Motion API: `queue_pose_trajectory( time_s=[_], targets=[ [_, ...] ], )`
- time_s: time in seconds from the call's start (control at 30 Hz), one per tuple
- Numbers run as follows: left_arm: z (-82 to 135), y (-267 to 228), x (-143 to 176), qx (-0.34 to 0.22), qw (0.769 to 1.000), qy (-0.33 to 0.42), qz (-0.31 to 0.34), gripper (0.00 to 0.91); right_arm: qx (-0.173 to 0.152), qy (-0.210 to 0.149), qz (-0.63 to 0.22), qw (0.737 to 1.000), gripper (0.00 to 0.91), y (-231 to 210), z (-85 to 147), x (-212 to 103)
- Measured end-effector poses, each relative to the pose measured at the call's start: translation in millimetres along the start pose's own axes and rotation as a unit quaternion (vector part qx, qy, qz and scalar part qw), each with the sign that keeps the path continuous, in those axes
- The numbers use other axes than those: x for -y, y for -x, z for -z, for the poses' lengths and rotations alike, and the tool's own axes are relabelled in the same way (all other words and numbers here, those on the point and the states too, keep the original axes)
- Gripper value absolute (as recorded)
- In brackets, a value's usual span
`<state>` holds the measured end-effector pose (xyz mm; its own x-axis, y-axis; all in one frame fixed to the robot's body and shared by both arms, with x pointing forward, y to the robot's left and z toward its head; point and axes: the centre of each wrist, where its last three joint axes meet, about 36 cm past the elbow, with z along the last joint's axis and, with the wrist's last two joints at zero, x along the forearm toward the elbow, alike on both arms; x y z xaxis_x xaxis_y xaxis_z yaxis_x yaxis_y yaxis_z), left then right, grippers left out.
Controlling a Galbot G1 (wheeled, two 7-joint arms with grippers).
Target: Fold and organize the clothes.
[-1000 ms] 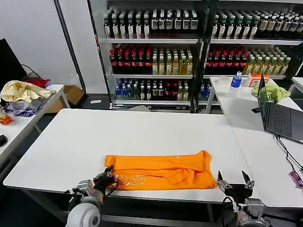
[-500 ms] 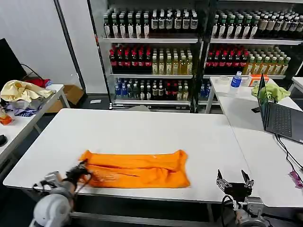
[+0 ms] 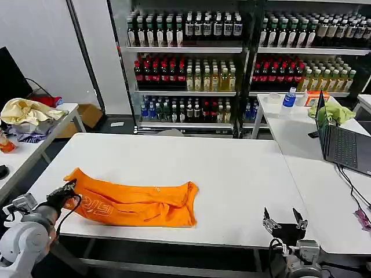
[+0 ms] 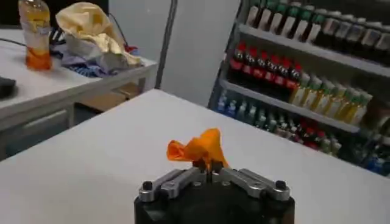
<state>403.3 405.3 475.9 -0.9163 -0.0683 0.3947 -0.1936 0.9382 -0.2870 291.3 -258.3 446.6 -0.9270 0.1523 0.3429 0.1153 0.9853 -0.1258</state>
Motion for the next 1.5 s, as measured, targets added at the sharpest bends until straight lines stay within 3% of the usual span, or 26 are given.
queue_pose_trajectory(
  time_s=[0.33, 1.17, 1.2, 1.23, 1.27, 1.5],
  targets=[
    [-10.4, -7.7, 50.8, -0.031, 0.996, -0.050, -0.073, 0.010, -0.011, 0.002, 0.002, 1.000, 0.907, 9.3, -8.8, -8.3],
    [-82.8, -7.0, 180.7, -0.111, 0.975, -0.100, -0.162, 0.020, -0.020, 0.007, 0.002, 1.000, 0.907, 27.1, -14.9, -11.9],
    [-85.4, -6.6, 184.4, -0.113, 0.975, -0.099, -0.164, 0.060, -0.020, 0.008, 0.001, 1.000, 0.907, 27.5, -14.9, -11.9],
    [-88.0, -6.2, 188.0, -0.116, 0.974, -0.097, -0.167, 0.796, -0.021, 0.008, 0.001, 1.000, 0.907, 27.7, -14.9, -11.9],
    [-90.8, -5.7, 191.5, -0.118, 0.974, -0.095, -0.168, 0.907, -0.021, 0.008, 0.001, 1.000, 0.907, 27.9, -14.8, -11.7],
    [-101.0, -5.6, 205.0, -0.131, 0.971, -0.083, -0.182, 0.907, -0.022, 0.010, -0.001, 1.000, 0.907, 28.6, -15.6, -12.0]
  ],
)
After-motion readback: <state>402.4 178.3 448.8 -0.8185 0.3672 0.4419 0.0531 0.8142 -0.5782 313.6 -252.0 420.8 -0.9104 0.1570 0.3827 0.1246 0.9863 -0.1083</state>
